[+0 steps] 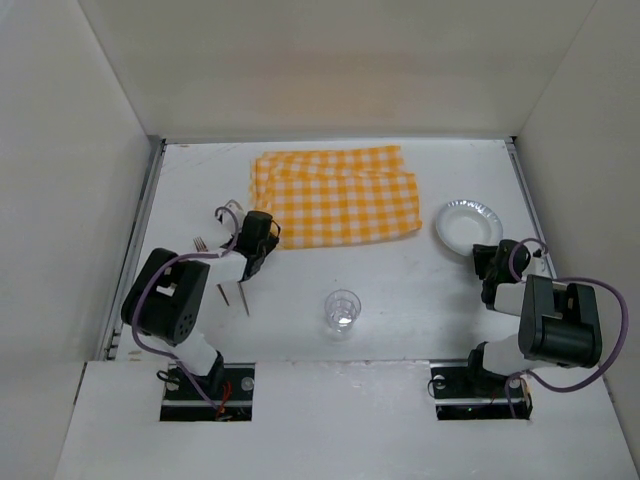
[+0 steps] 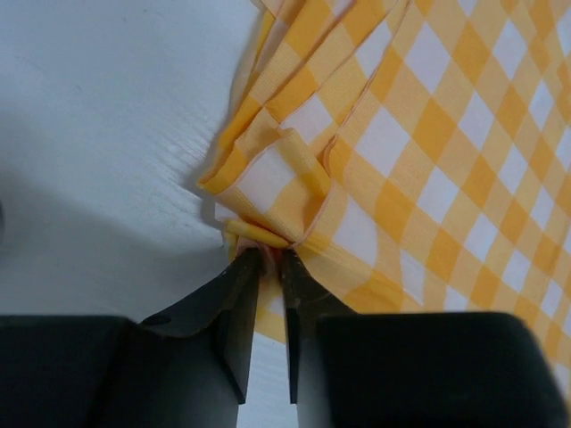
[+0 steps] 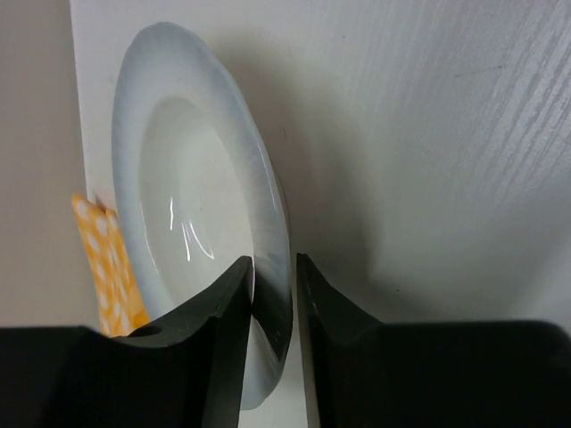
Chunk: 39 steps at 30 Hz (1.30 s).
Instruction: Set the dinner table for one person
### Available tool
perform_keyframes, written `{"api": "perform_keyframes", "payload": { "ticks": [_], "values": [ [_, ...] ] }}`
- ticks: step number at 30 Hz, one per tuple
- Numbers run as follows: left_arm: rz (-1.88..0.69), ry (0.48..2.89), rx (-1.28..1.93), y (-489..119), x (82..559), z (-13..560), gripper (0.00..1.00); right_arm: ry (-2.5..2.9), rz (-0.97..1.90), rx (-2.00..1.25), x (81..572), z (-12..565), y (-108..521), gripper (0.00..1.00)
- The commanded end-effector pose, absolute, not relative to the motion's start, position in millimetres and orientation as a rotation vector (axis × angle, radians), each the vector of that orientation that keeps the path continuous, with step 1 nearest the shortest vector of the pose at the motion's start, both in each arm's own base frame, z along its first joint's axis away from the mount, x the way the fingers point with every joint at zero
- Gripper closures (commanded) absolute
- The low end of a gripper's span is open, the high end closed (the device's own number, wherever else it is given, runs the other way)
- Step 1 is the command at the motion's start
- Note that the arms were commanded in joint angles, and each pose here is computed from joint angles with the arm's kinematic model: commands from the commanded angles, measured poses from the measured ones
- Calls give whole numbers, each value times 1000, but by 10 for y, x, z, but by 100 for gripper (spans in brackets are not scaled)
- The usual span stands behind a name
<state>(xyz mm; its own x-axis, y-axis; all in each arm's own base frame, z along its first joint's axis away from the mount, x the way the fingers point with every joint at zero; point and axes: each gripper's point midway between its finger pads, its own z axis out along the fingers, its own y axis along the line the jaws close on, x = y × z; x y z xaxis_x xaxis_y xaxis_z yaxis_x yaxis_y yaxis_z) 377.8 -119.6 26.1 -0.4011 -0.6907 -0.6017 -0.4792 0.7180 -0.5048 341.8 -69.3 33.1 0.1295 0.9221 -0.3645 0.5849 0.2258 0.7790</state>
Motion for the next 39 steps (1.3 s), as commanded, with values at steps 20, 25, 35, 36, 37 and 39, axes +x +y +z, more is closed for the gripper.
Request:
{"api": "perform_keyframes", "payload": {
  "ticks": [20, 25, 35, 36, 37, 39],
  "values": [
    [-515, 1712, -506, -1181, 3191, 1734, 42, 1233, 591, 1092, 3391, 2117, -501, 95],
    [-517, 1682, -468, -1134, 3143, 1708, 43, 1330, 813, 912, 3620, 2553, 350, 95],
    [-498, 1687, -473, -1061, 3108, 1582, 44, 1573, 1188, 697, 4408, 2646, 2078, 96],
    [-496, 1687, -476, -1050, 3109, 1579, 44, 1588, 1197, 695, 4461, 2608, 2145, 96],
    [-496, 1687, -477, -1043, 3109, 1576, 44, 1607, 1208, 694, 4541, 2553, 2236, 95],
    [-499, 1682, -484, -1033, 3109, 1575, 44, 1637, 1224, 687, 4623, 2468, 2367, 95]
  ]
}}
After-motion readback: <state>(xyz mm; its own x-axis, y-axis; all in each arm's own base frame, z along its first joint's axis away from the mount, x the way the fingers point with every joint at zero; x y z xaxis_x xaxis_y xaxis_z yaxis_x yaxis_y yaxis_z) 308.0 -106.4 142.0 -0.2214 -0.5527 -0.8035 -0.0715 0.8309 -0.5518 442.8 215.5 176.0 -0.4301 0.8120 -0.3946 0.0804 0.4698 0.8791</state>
